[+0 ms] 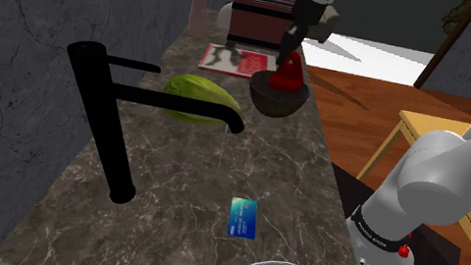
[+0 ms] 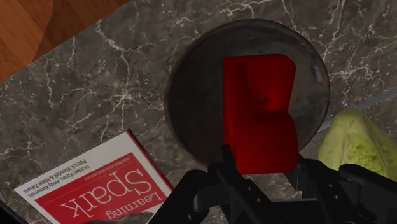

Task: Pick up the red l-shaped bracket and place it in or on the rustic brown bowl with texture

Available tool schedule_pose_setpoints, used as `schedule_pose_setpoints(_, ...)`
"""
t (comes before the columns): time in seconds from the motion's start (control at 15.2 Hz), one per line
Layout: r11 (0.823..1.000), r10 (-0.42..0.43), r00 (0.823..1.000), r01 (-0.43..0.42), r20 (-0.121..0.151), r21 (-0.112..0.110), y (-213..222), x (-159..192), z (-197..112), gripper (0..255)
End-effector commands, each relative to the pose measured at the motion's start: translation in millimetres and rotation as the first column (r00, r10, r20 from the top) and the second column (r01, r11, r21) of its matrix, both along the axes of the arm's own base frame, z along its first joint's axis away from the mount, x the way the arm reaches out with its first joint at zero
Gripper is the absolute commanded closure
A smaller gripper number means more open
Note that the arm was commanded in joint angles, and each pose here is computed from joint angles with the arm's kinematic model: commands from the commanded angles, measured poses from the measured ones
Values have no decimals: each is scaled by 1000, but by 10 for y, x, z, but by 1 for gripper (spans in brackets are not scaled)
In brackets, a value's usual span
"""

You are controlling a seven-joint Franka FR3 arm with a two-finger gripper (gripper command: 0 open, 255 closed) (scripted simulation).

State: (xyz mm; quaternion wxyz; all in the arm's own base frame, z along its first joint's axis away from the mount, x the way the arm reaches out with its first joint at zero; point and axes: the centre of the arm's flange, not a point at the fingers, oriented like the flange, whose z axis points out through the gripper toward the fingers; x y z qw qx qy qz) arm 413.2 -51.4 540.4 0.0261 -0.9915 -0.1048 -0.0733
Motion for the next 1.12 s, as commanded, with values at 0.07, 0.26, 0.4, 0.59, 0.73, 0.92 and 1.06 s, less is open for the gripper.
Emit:
schedule_pose_setpoints(0.07,1000,0,1000,0,1,0,-2,0,-7,255)
schedule_pose_setpoints(0.26,1000,0,1000,0,1,0,-2,0,-7,0)
schedule_pose_setpoints(0.4,1000,0,1000,0,1,0,-2,0,-7,0)
schedule_pose_setpoints(0.59,1000,0,1000,0,1,0,-2,0,-7,0)
schedule_pose_setpoints(0.73,1000,0,1000,0,1,0,-19,-37,254,0)
schedule_pose_setpoints(0.92,1000,0,1000,0,1,0,-35,-70,487,0)
schedule_pose_setpoints(1.06,1000,0,1000,0,1,0,-35,-71,487,0)
